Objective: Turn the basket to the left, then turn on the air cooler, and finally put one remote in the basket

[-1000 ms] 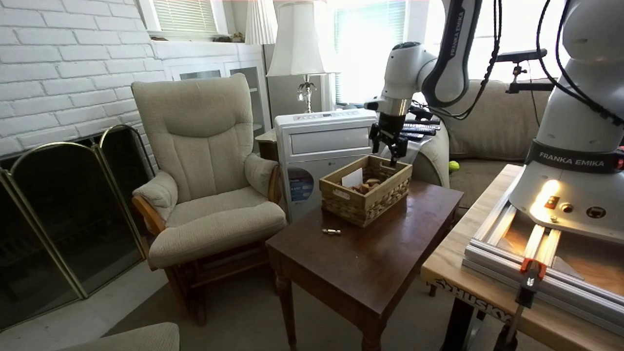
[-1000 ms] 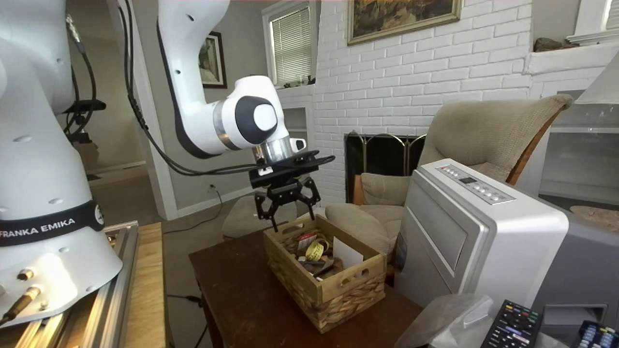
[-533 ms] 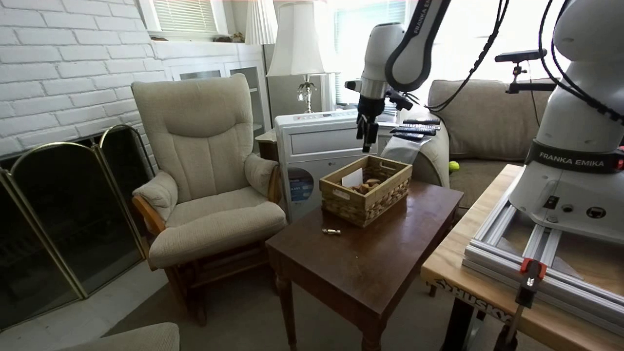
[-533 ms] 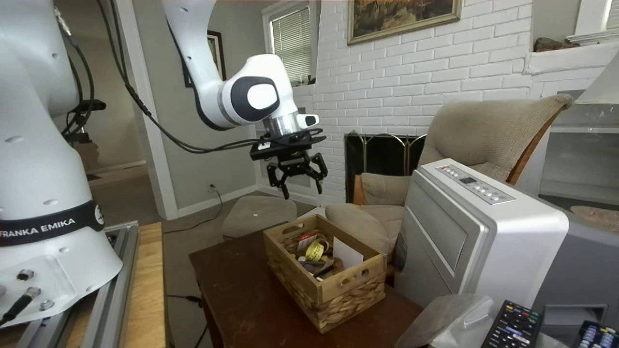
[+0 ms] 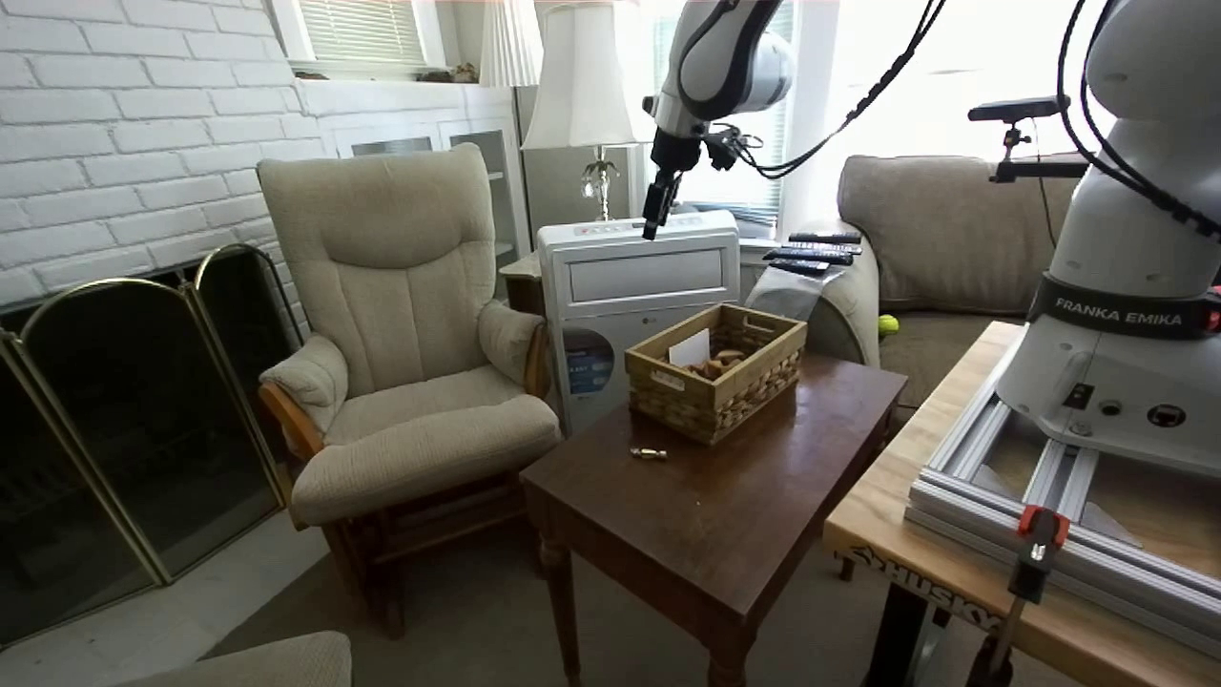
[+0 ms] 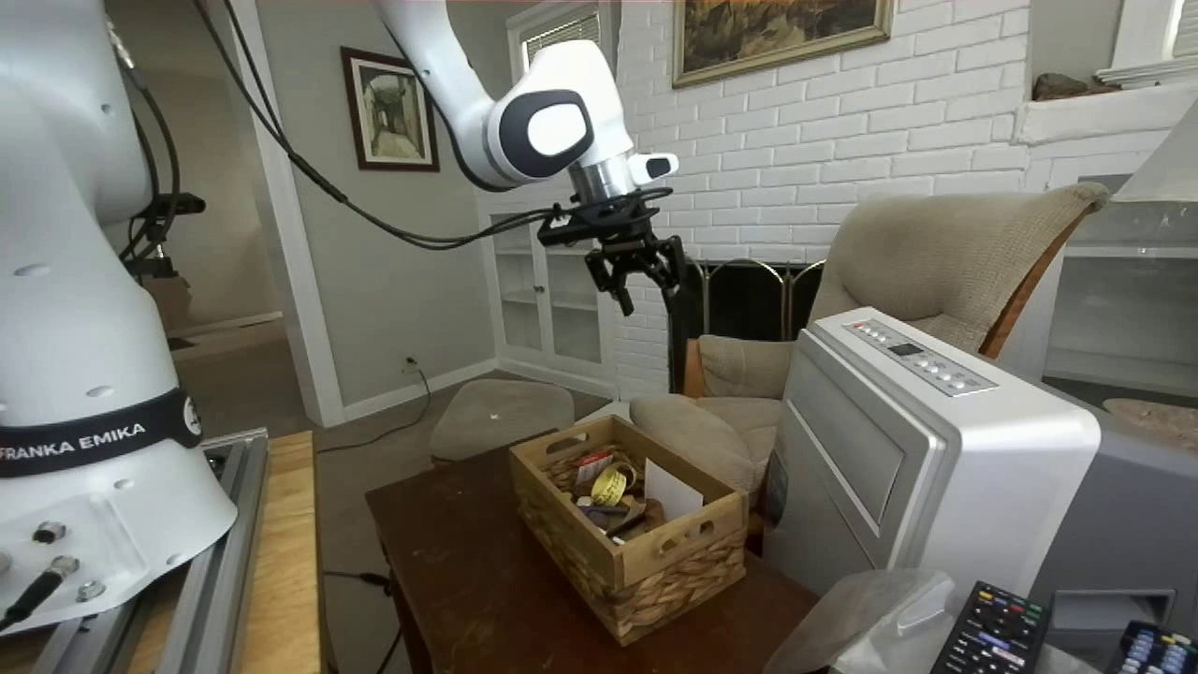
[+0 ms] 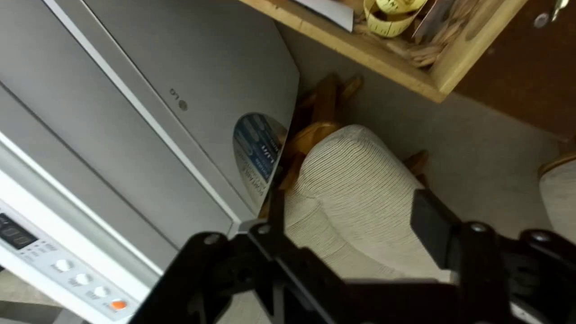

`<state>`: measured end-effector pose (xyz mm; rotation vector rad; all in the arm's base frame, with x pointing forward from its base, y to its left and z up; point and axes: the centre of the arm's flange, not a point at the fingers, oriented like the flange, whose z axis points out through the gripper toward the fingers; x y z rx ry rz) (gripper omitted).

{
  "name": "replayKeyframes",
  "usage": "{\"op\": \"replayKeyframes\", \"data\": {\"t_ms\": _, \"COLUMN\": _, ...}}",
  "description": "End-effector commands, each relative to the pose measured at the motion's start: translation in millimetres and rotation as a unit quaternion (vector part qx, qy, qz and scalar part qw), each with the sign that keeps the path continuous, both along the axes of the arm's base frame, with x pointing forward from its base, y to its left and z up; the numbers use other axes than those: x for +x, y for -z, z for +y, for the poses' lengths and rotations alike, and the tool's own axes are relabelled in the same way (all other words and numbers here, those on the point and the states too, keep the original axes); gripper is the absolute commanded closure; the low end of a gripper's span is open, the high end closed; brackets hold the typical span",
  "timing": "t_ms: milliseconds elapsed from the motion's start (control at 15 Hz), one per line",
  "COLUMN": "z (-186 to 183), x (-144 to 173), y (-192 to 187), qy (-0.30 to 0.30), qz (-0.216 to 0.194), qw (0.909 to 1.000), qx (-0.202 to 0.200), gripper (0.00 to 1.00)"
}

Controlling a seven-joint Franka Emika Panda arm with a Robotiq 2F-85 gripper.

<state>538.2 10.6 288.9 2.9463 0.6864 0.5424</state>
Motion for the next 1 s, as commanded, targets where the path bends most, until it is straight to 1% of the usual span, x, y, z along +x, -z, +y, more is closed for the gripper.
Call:
{"op": "replayKeyframes", "data": {"t_ms": 0, "z": -10, "x": 35, "y": -13, "qy": 0.094, "qz": -0.026, "qw": 0.995, "qx": 0.021, "gripper": 0.56}}
{"op": "replayKeyframes", "data": {"t_ms": 67, "z": -15, "x": 41, "y": -15, "qy": 0.12, "qz": -0.034, "qw": 0.9918, "qx": 0.026, "gripper": 0.64}}
{"op": "replayKeyframes", "data": {"t_ms": 200, "z": -23, "x": 53, "y": -22, "qy": 0.171, "qz": -0.05, "qw": 0.9832, "qx": 0.039, "gripper": 0.76}}
{"op": "replayKeyframes", "data": {"t_ms": 400, "z": -27, "x": 71, "y": -23, "qy": 0.245, "qz": -0.078, "qw": 0.964, "qx": 0.069, "gripper": 0.98}}
{"op": "replayKeyframes", "data": {"t_ms": 533, "z": -27, "x": 84, "y": -23, "qy": 0.286, "qz": -0.105, "qw": 0.9488, "qx": 0.082, "gripper": 1.0}}
{"op": "replayKeyframes", "data": {"t_ms": 600, "z": -27, "x": 90, "y": -22, "qy": 0.298, "qz": -0.114, "qw": 0.9441, "qx": 0.084, "gripper": 1.0}}
{"op": "replayKeyframes", "data": {"t_ms": 733, "z": -28, "x": 104, "y": -20, "qy": 0.314, "qz": -0.129, "qw": 0.9377, "qx": 0.075, "gripper": 1.0}}
{"op": "replayKeyframes", "data": {"t_ms": 933, "z": -30, "x": 124, "y": -17, "qy": 0.333, "qz": -0.138, "qw": 0.9306, "qx": 0.064, "gripper": 1.0}}
